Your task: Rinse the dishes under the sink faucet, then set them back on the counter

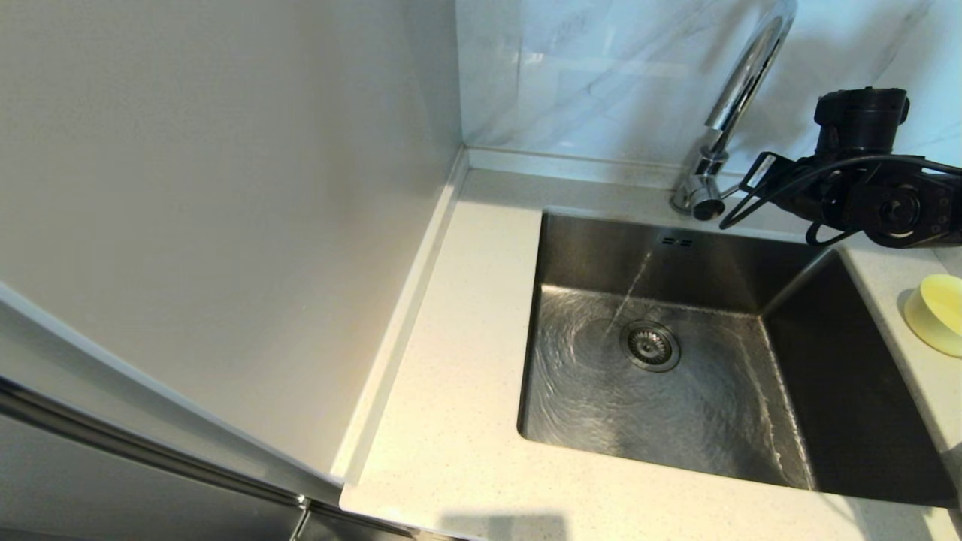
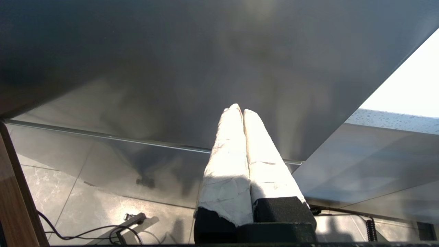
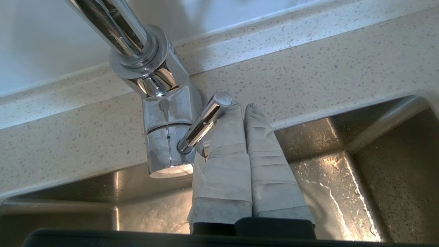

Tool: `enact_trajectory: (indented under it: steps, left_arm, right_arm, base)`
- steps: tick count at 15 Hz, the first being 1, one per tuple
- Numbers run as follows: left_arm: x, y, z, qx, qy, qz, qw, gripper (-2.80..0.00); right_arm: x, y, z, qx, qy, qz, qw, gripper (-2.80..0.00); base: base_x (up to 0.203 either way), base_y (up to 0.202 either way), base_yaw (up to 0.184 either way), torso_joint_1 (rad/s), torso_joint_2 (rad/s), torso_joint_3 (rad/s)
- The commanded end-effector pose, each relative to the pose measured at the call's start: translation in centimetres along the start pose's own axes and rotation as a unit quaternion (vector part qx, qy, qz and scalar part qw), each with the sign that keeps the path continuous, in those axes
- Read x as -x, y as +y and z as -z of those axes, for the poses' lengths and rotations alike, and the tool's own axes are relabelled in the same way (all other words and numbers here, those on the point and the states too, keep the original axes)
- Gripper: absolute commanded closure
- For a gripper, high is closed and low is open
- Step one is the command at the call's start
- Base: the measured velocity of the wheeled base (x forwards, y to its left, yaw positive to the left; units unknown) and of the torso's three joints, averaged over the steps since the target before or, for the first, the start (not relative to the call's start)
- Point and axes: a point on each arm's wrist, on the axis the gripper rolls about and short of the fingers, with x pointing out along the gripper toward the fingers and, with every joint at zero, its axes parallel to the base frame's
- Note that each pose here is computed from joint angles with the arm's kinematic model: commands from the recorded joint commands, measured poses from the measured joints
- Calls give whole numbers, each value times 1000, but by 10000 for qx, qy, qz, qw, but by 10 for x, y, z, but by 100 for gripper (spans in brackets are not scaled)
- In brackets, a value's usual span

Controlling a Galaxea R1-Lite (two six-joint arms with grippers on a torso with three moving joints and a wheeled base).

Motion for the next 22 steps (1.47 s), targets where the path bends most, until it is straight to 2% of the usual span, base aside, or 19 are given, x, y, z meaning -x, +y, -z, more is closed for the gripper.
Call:
enact_trajectory:
  steps: [1, 6, 8, 10, 11, 13, 15, 16, 18, 22]
  left_arm:
    - [0, 0, 0, 0, 0, 3, 10000, 0]
    - [0, 0, 0, 0, 0, 1, 10000, 0]
    - [0, 0, 0, 0, 0, -3, 10000, 0]
    - [0, 0, 0, 0, 0, 3, 10000, 0]
    - [0, 0, 0, 0, 0, 1, 10000, 0]
    - [0, 0, 0, 0, 0, -5, 10000, 0]
    - [0, 0, 0, 0, 0, -5, 10000, 0]
    - [0, 0, 0, 0, 0, 3, 10000, 0]
    - [0, 0, 0, 0, 0, -4, 10000, 0]
    - [0, 0, 0, 0, 0, 2, 10000, 0]
  right_arm:
    - [-1, 0, 2, -2, 3, 42, 10000, 0]
    - [2, -4, 6, 63, 72, 176, 9998, 0]
    - [8, -13, 6, 154, 169, 285, 9993, 0]
    - [15, -27, 5, 497, 387, 497, 9968, 0]
    - [21, -36, 6, 762, 617, 639, 9931, 0]
    - [41, -58, 9, 1414, 1334, 1004, 9758, 0]
    - [67, -75, 5, 1681, 1682, 1196, 9639, 0]
    - [82, -80, 1, 1694, 1722, 1196, 9630, 0]
    - [116, -88, -4, 1618, 1791, 919, 9661, 0]
    - [194, -99, -4, 1355, 1828, -201, 9736, 0]
  base:
    - [0, 0, 0, 0, 0, 0]
    - [0, 0, 0, 0, 0, 0]
    - [0, 0, 0, 0, 0, 0]
    - [0, 0, 0, 0, 0, 0]
    - [0, 0, 0, 0, 0, 0]
    - [0, 0, 0, 0, 0, 0]
    - [0, 0, 0, 0, 0, 0]
    - [0, 0, 0, 0, 0, 0]
    - [0, 0, 0, 0, 0, 0]
    - [0, 0, 0, 0, 0, 0]
